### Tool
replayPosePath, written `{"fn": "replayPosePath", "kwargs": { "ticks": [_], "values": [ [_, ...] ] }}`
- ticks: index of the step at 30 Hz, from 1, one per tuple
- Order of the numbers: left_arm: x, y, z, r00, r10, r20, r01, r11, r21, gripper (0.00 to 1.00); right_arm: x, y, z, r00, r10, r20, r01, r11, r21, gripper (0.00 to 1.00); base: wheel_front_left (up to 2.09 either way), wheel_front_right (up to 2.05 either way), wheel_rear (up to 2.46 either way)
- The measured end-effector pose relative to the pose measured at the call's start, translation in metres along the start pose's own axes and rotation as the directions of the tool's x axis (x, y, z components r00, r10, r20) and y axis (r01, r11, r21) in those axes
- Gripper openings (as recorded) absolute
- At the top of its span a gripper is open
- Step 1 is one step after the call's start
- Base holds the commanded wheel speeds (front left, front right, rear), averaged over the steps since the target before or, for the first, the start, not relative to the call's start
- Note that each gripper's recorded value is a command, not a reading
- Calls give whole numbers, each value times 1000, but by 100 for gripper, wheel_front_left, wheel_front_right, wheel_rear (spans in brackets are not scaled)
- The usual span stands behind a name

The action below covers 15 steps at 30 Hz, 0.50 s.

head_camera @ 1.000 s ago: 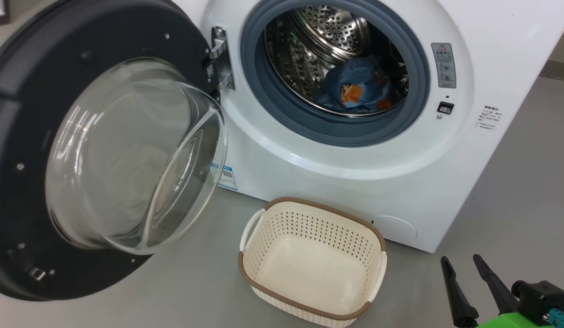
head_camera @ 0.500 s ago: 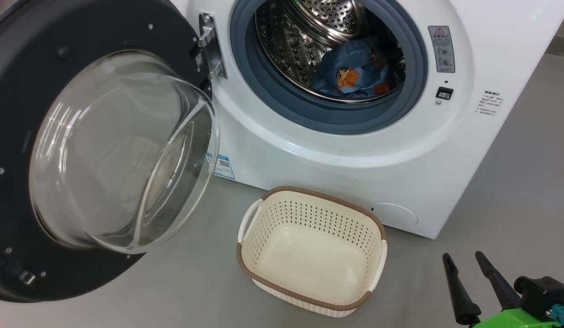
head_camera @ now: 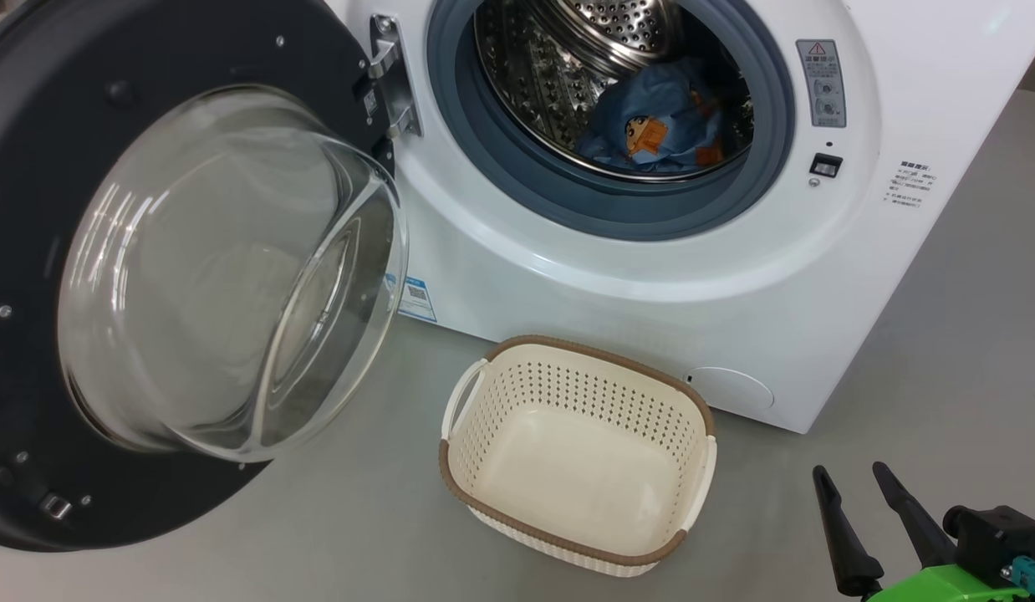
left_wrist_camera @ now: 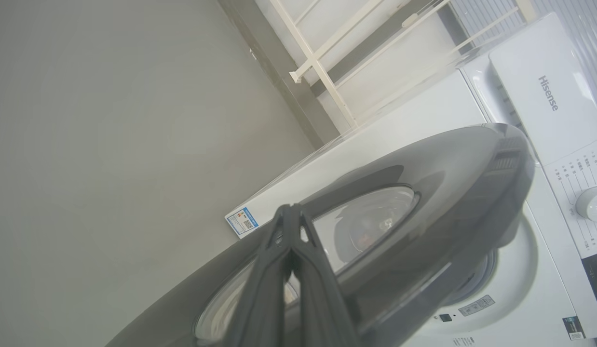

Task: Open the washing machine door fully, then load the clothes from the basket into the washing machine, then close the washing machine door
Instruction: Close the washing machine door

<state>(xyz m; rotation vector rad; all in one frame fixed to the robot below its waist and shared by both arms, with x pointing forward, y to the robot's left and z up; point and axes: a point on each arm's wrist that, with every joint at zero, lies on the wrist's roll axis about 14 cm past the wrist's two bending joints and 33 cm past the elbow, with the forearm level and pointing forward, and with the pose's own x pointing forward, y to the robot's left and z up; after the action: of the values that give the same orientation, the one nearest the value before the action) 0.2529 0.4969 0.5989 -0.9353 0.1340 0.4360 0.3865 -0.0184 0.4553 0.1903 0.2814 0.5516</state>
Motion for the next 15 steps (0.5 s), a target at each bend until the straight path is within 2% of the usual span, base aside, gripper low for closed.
{"fn": "replayPosePath", "kwargs": {
  "ticks": [15],
  "values": [
    [0, -16, -20, 992, -102, -76, 96, 992, -83, 0, -2, -5, -4, 1000, -14, -12, 15, 1000, 12, 100, 0, 0, 0]
  ]
}}
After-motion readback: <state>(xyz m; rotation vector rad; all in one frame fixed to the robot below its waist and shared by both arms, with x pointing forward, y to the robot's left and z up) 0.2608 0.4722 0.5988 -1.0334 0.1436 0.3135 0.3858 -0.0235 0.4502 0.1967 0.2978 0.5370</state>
